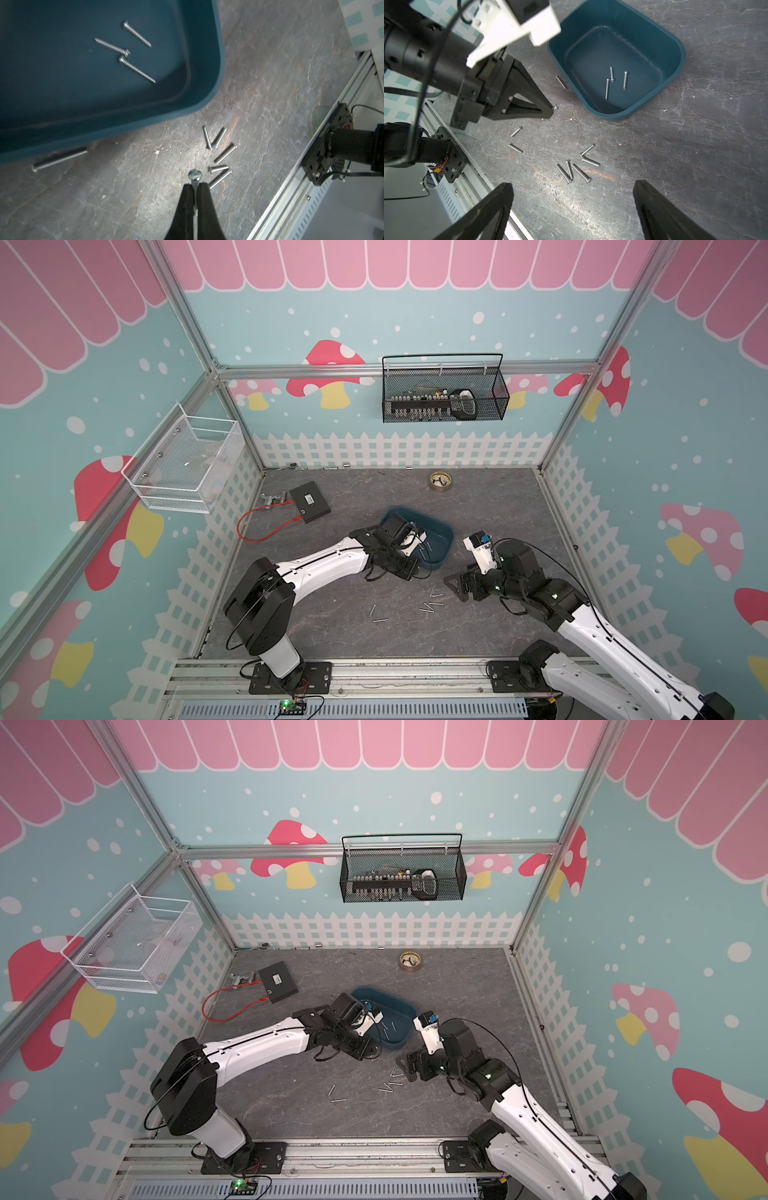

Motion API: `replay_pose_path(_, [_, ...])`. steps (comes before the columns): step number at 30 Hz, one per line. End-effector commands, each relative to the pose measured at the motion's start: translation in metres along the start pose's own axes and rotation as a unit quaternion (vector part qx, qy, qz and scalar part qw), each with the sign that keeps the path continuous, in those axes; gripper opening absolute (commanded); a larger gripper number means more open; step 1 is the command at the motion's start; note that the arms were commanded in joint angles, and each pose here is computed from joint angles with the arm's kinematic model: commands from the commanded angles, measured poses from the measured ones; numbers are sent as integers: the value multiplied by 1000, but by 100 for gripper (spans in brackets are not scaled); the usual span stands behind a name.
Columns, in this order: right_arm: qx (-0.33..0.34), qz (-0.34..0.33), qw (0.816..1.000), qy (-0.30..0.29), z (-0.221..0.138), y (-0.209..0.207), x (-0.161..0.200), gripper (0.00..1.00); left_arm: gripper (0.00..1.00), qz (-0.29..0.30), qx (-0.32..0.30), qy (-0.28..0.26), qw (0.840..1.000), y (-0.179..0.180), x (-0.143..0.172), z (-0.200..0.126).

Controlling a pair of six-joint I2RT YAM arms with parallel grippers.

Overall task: Put the screws on the desktop into the storage box
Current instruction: Place the screw in the storage box.

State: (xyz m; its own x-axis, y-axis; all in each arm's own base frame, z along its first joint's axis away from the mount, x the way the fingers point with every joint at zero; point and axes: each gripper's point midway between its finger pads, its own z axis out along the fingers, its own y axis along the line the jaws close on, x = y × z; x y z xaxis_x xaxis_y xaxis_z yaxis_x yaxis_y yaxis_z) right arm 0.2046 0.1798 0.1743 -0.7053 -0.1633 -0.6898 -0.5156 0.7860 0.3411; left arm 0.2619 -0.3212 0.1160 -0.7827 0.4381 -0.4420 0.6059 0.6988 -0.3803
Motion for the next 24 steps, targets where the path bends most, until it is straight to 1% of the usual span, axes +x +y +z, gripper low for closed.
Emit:
replay_pose_path(1, [8, 5, 1000, -1, -1, -4, 3, 97, 1, 1, 12, -44, 999, -4, -31, -11])
replay_pose_path(8, [7, 4, 1000, -2, -1, -4, 2, 97, 2, -16, -2, -74, 997, 16, -63, -6])
replay_pose_path(11, [6, 4, 1000, -2, -1, -3, 3, 97, 3, -20, -1, -78, 997, 21, -74, -1])
replay_pose_path(15, [7, 4, 1000, -2, -1, -4, 2, 97, 6, -27, -6, -80, 996, 27, -82, 7])
replay_pose_path(17, [7, 4, 1000, -1, -1, -3, 3, 97, 11, -35, -14, -81, 996, 34, -84, 8])
replay_pose_path(19, [7, 4, 1000, -1, -1, -4, 3, 97, 19, -43, -23, -87, 995, 40, -87, 7])
replay_pose_path(22, [8, 4, 1000, 0, -1, -4, 3, 96, 35, -51, -23, -95, 994, 47, -91, 2])
replay_pose_path(24, [10, 4, 1000, 0, 0, -5, 3, 97, 51, -57, -25, -97, 993, 51, -91, -2])
